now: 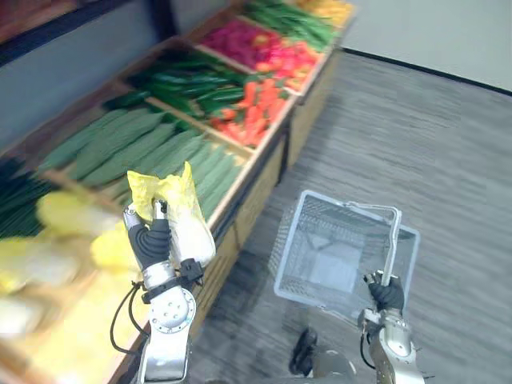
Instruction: Pick vegetable in the basket
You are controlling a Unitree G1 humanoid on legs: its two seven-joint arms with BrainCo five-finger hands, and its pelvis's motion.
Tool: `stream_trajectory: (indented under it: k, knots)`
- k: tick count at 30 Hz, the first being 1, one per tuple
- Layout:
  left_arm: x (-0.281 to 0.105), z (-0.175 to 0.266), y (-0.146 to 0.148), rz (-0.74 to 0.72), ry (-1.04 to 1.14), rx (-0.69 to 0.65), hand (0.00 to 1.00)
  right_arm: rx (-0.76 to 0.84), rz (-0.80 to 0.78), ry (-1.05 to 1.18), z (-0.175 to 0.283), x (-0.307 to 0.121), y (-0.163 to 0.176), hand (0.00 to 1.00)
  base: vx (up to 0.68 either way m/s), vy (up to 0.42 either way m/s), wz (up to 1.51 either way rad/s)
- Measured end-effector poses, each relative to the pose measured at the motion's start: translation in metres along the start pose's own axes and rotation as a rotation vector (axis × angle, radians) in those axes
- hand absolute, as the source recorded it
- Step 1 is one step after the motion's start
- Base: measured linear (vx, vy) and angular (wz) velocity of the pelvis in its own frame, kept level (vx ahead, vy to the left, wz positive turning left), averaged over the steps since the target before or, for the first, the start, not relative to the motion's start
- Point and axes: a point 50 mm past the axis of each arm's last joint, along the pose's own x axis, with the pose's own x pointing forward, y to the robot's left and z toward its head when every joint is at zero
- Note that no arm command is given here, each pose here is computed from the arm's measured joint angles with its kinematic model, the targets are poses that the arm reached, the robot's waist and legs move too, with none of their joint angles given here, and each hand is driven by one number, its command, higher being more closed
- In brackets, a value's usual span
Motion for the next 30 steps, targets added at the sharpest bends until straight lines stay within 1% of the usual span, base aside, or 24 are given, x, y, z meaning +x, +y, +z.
stream_trajectory:
  k: [1,4,7,11,12,13,16,19,24,27,30]
  knots:
    - [-0.001,-0.003,-0.009,-0.043,0.013,-0.005,1.00,-0.012,0.017,-0.014,0.004,0.003,0.001,1.00,0.20,-0.141,-1.40]
    - [-0.006,-0.008,-0.020,-0.117,0.031,-0.005,1.00,-0.048,0.073,-0.040,0.010,0.007,0.008,1.00,0.25,-0.094,-1.12]
    - [-0.013,-0.003,-0.035,-0.195,0.026,-0.053,1.00,-0.048,0.106,-0.096,0.025,0.016,0.018,1.00,0.31,0.056,-1.01]
    - [-0.016,-0.004,-0.036,-0.213,0.033,-0.058,1.00,-0.051,0.133,-0.113,0.028,0.018,0.024,1.00,0.27,0.174,-1.01]
    - [-0.018,-0.004,-0.038,-0.222,0.043,-0.090,1.00,-0.065,0.149,-0.115,0.029,0.018,0.024,1.00,0.21,0.230,-0.82]
    - [-0.019,-0.007,-0.038,-0.243,0.055,-0.090,1.00,-0.060,0.162,-0.106,0.026,0.016,0.027,1.00,0.25,0.272,-0.62]
    - [-0.023,-0.008,-0.043,-0.306,0.074,-0.120,1.00,-0.022,0.211,-0.085,0.023,0.010,0.039,1.00,0.16,0.170,-0.15]
    - [-0.035,-0.016,-0.057,-0.395,0.150,-0.179,1.00,-0.013,0.313,-0.052,0.017,0.002,0.057,1.00,0.13,0.097,-0.01]
    - [-0.048,-0.025,-0.071,-0.489,0.219,-0.206,1.00,0.024,0.460,-0.024,0.014,-0.008,0.077,1.00,0.08,0.013,0.03]
    - [-0.053,-0.030,-0.076,-0.527,0.278,-0.260,1.00,0.044,0.502,0.006,0.011,-0.011,0.082,1.00,0.05,-0.010,0.03]
    - [-0.054,-0.038,-0.076,-0.536,0.340,-0.304,1.00,0.049,0.515,0.031,0.007,-0.014,0.083,1.00,0.00,0.000,0.00]
